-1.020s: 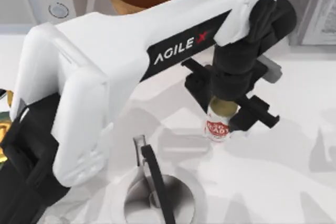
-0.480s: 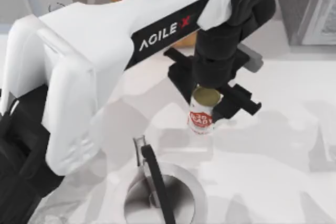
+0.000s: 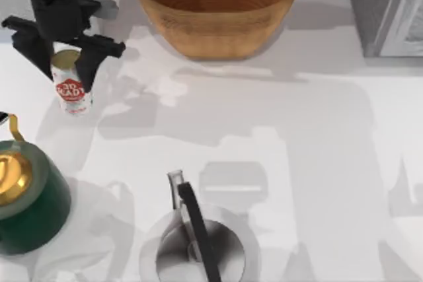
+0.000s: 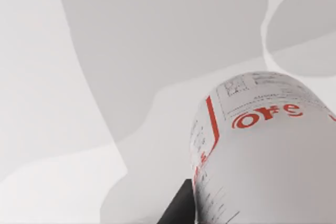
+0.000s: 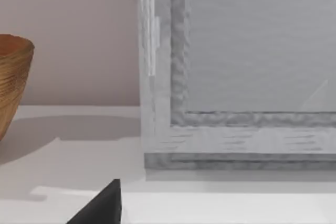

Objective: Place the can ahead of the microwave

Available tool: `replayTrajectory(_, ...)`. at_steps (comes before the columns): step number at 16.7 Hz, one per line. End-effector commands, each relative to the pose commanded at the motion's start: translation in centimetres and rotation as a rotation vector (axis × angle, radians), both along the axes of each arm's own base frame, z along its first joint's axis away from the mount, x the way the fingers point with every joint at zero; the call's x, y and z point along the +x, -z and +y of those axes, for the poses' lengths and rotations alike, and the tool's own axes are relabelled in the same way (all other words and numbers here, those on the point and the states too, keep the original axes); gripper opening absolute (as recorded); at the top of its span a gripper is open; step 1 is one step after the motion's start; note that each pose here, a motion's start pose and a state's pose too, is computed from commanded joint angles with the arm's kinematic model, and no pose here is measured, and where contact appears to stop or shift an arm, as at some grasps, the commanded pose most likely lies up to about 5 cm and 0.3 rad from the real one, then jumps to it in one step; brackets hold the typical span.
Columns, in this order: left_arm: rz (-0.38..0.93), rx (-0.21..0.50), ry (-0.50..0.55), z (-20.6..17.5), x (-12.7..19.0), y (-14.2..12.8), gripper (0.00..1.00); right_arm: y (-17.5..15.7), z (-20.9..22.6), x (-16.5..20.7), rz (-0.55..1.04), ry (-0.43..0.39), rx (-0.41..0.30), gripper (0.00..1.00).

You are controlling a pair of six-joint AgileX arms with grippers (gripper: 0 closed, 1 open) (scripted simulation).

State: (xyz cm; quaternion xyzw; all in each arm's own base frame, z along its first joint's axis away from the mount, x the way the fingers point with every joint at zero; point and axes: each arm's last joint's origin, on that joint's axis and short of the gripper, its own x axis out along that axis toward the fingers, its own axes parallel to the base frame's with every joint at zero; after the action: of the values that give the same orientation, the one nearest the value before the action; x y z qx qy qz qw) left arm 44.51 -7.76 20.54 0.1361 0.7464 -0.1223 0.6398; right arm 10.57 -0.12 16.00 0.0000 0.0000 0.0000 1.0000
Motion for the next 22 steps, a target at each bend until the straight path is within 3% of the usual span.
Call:
replayTrajectory(4,-0.050,-0.023,-0.226,15.5,0.0,-0.2,0.00,0.0,0.0,0.0,0.000,0.000,0.000,1.00)
replayTrajectory(8,-0.129,-0.023,-0.331,23.8,-1.8,-0.1,0.00,0.0,0.0,0.0,0.000,0.000,0.000,1.00)
replayTrajectory(10,-0.149,-0.020,-0.347,25.2,-2.2,-0.1,0.00,0.0,0.0,0.0,0.000,0.000,0.000,1.00)
replayTrajectory(22,-0.150,-0.019,-0.348,25.2,-2.2,0.7,0.00,0.0,0.0,0.0,0.000,0.000,0.000,1.00)
